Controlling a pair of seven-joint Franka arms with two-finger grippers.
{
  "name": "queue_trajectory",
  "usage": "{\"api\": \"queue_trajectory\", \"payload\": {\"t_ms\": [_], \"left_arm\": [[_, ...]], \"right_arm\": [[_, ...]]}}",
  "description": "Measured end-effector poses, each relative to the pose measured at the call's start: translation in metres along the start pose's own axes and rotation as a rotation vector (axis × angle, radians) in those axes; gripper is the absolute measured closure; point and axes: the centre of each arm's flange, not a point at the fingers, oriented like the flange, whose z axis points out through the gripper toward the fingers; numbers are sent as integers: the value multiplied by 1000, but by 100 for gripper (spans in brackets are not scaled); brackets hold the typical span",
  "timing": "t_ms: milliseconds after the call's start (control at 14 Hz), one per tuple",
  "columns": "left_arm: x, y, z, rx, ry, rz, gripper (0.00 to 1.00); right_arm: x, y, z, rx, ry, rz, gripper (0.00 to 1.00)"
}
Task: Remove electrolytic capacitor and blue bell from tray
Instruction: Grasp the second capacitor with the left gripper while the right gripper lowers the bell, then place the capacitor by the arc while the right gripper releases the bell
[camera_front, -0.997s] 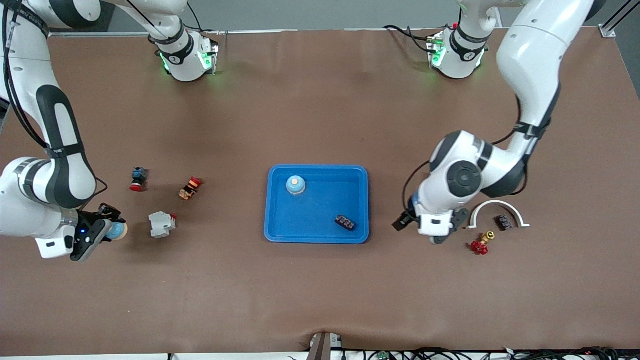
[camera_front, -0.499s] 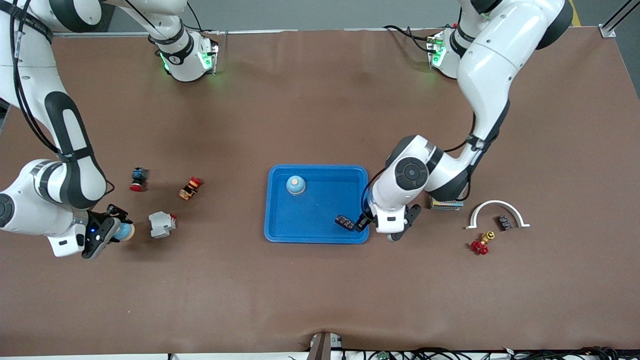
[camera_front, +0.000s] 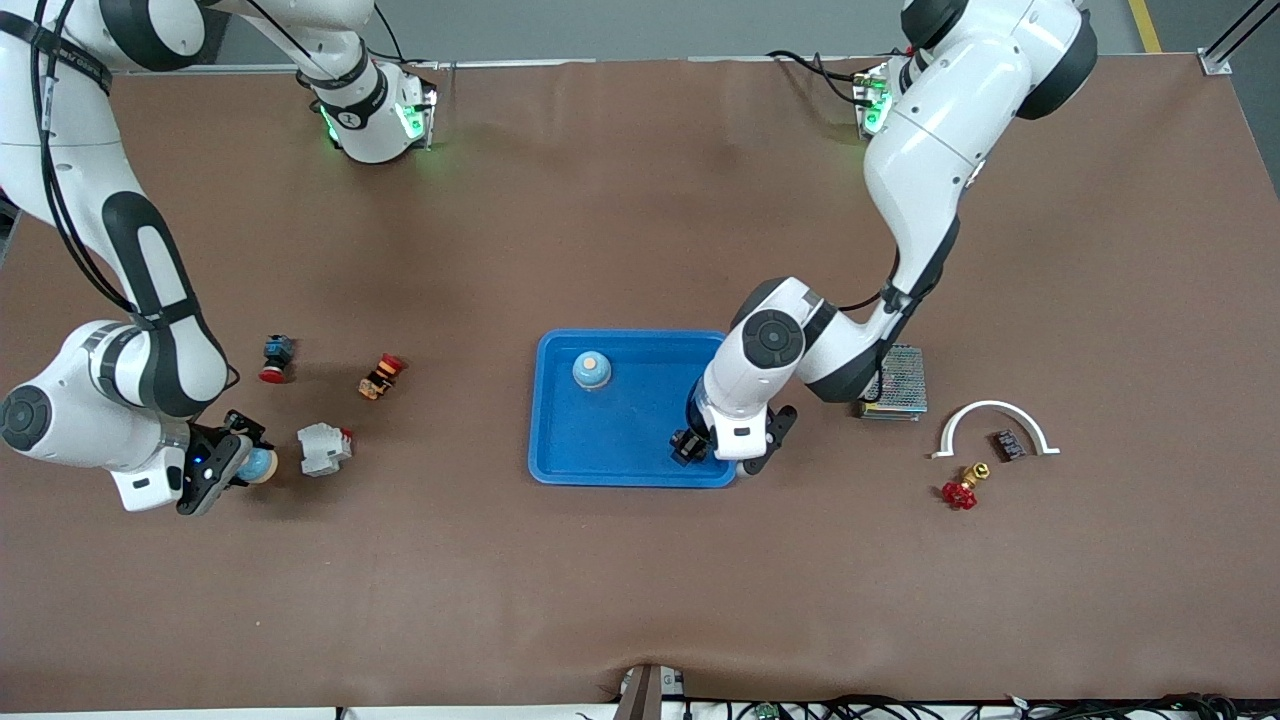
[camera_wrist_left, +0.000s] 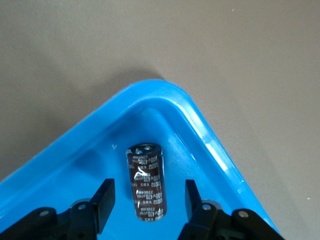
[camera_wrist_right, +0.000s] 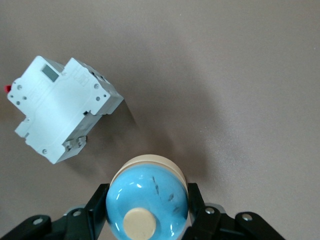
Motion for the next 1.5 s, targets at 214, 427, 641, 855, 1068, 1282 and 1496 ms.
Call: {"api": "queue_trajectory", "payload": {"t_ms": [214, 427, 641, 855, 1068, 1282, 1496], "left_arm": [[-2, -2, 13, -27, -5, -1, 39], [-4, -5, 23, -29, -10, -2, 50], [-4, -2, 19, -37, -9, -1, 66], [1, 5, 5, -25, 4, -1, 66], [10, 20, -50, 22, 43, 18, 66], [26, 23, -120, 105, 89, 61, 66], [43, 8, -164, 223, 112, 115, 66]], "right_arm": [[-2, -3, 8, -2, 2, -12, 33], [-2, -3, 12, -6, 4, -15, 33], [-3, -3, 16, -5, 5, -14, 33], [-3, -3, 20, -3, 14, -7, 33], [-2, -4, 20, 2, 29, 6, 26], [-2, -5, 21, 13, 33, 14, 0], [1, -1, 11, 34, 33, 23, 0]]}}
